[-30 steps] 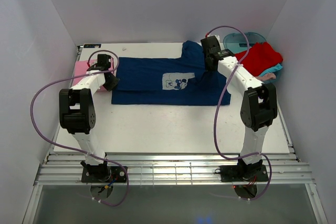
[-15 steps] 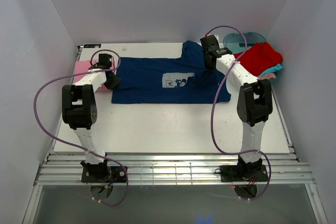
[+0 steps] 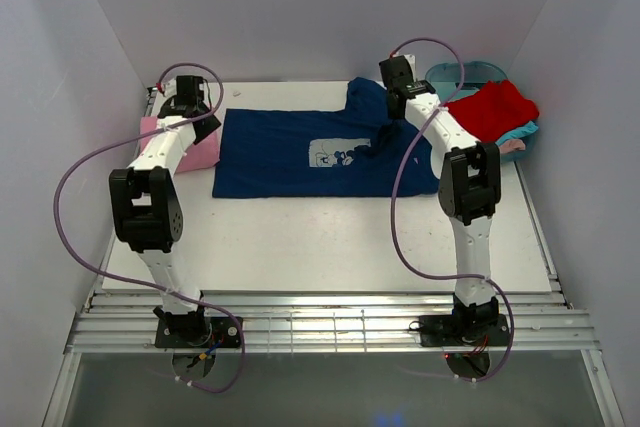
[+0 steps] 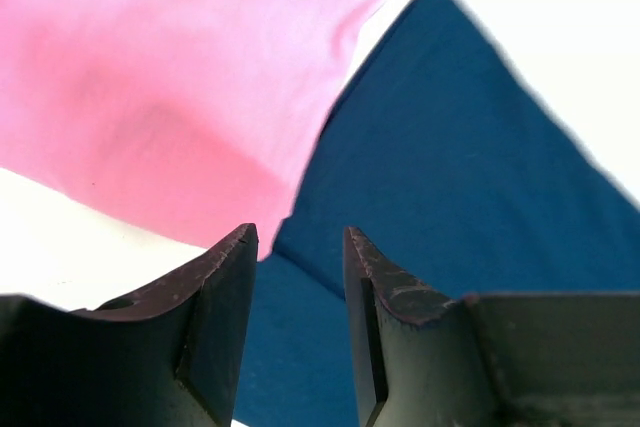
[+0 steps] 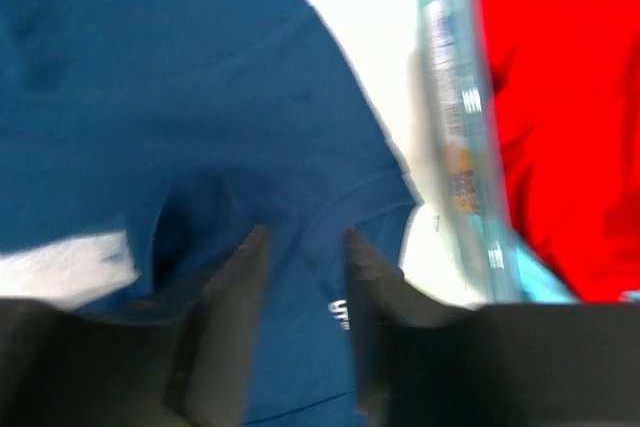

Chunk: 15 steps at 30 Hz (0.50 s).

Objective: Fold and stack the t-shirts
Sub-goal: Fold the flattened tshirt in 1/3 of the way

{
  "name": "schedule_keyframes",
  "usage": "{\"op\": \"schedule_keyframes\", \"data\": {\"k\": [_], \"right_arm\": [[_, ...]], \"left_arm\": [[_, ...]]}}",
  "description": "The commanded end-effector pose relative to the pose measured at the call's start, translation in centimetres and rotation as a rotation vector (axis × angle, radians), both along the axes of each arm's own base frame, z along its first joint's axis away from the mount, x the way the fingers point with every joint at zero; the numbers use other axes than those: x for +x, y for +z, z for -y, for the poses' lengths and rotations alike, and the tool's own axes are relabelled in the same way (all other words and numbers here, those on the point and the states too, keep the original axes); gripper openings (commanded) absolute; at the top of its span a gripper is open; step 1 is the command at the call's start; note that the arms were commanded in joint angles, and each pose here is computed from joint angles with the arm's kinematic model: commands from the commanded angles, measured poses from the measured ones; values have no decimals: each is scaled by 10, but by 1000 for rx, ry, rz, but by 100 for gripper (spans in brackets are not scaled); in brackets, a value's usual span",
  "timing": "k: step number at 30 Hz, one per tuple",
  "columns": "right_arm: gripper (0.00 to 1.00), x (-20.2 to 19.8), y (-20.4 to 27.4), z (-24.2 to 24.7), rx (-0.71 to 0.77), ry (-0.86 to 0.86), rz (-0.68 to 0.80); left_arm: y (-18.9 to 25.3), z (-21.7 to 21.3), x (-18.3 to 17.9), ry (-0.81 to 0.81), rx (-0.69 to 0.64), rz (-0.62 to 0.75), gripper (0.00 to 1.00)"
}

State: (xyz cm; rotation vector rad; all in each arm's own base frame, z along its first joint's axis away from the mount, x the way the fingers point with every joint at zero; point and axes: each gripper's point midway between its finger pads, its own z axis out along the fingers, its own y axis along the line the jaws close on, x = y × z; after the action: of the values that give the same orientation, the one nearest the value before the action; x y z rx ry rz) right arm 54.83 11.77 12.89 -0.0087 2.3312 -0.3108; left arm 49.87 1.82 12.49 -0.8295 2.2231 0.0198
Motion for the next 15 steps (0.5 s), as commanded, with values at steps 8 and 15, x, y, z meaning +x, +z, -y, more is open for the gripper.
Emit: {"op": "schedule_keyframes", "data": {"k": [8,15], "right_arm": [[56,-19,55,2,70,65,193],[53,-50,6,-50,227,284,-2]], "left_arm": [[66,187,-29,-392,-99,231,46],[-17,290,-66,-591,-150,87,13]]}}
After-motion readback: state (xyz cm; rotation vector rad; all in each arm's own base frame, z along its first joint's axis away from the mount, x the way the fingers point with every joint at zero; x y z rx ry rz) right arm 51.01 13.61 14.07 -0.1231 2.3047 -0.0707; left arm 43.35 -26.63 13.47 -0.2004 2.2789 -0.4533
